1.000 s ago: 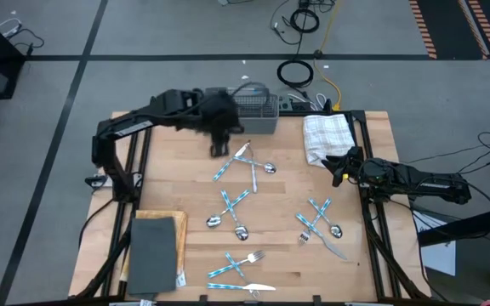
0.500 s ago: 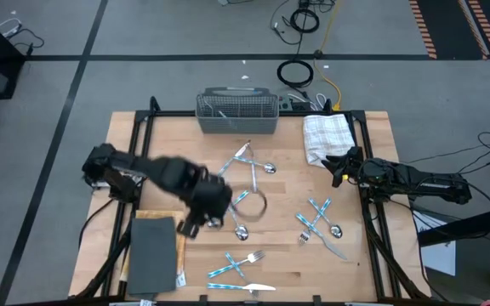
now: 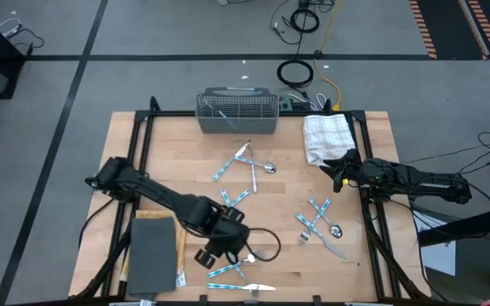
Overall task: Sort silverware
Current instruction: Put the blue fork into the gray silverware rack
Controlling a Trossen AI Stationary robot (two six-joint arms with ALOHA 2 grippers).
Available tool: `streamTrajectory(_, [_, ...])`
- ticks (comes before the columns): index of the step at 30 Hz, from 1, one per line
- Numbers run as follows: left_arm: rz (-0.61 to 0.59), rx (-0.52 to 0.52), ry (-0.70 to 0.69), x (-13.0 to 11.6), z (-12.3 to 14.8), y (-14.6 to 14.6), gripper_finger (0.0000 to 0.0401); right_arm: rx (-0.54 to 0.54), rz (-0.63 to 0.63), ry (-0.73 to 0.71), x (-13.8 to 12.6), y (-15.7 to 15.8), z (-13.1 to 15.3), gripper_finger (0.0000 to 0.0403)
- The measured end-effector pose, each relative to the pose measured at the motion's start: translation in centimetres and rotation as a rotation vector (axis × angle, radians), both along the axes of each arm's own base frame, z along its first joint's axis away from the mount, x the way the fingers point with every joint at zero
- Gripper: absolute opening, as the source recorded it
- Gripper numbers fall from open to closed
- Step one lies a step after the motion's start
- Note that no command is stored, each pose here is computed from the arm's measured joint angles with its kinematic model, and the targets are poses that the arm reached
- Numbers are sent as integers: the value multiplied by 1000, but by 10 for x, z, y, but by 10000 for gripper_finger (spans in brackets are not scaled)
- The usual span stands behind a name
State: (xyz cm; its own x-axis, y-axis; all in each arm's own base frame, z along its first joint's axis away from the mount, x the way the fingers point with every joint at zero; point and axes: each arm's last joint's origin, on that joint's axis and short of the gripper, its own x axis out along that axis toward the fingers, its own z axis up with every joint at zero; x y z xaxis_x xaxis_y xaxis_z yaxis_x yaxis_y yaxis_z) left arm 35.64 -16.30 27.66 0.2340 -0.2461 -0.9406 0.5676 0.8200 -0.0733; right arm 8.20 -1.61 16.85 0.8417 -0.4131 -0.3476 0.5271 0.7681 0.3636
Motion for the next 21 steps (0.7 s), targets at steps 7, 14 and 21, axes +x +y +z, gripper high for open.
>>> streamTrajectory(7, [-129, 74, 78, 17, -48, -9, 169, 25, -10, -9, 0, 0, 0, 139])
streamTrajectory(14, [-143, 99, 120, 27, -77, -13, 169, 25, -14, -10, 0, 0, 0, 139])
streamTrajectory(21, [-141, 89, 89, 29, -78, -19, 169, 37, -19, -16, 0, 0, 0, 139])
